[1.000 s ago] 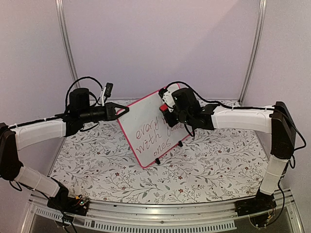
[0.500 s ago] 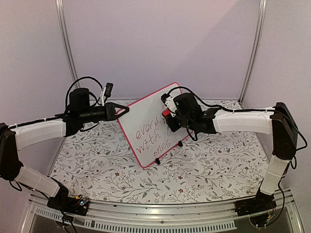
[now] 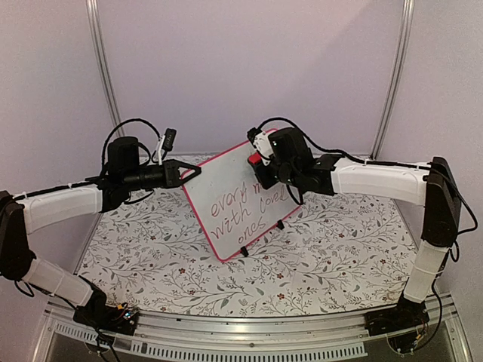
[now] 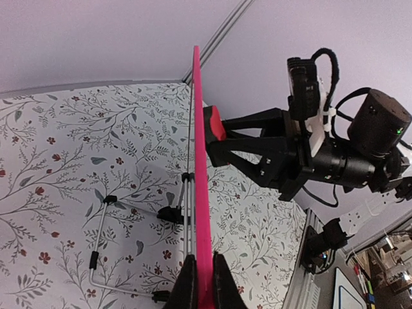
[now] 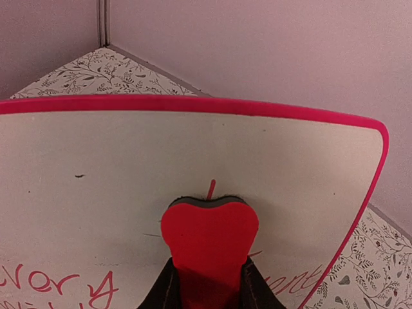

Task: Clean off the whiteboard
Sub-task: Erase the whiteboard at the center of the board.

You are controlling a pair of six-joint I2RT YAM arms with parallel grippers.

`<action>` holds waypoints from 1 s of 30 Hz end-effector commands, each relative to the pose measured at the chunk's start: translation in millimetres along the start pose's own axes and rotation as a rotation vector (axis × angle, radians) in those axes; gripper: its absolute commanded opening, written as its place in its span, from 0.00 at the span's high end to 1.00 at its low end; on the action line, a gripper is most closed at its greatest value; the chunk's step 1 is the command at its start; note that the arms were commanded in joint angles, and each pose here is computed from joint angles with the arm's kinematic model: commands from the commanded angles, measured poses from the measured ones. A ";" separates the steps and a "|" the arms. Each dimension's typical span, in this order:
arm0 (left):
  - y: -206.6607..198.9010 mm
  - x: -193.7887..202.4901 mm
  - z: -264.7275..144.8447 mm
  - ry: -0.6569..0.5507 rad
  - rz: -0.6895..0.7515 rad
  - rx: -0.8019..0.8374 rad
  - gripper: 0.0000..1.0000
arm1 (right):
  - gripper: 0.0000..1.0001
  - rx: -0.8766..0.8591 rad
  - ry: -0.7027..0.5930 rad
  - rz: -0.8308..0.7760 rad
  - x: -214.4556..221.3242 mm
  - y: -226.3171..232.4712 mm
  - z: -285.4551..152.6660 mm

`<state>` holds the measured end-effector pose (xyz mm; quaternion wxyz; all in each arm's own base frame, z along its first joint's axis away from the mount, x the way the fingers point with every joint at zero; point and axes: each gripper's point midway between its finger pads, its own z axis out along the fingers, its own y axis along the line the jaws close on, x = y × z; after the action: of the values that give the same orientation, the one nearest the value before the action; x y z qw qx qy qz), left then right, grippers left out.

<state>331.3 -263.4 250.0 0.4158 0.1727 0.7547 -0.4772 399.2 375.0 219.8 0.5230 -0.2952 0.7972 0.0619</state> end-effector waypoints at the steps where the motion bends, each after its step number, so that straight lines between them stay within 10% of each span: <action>1: -28.3 6.7 -1.4 0.030 0.006 0.108 1.00 | 0.74 0.029 -0.013 -0.012 -10.0 -7.9 9.0; 30: -28.3 6.2 -1.3 0.029 0.006 0.109 1.00 | 0.75 0.005 0.036 0.020 12.9 -12.0 16.6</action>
<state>332.3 -262.8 249.3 0.4149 0.1671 0.7569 -0.4764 421.3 372.1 231.3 0.5380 -0.2792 0.7933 0.0569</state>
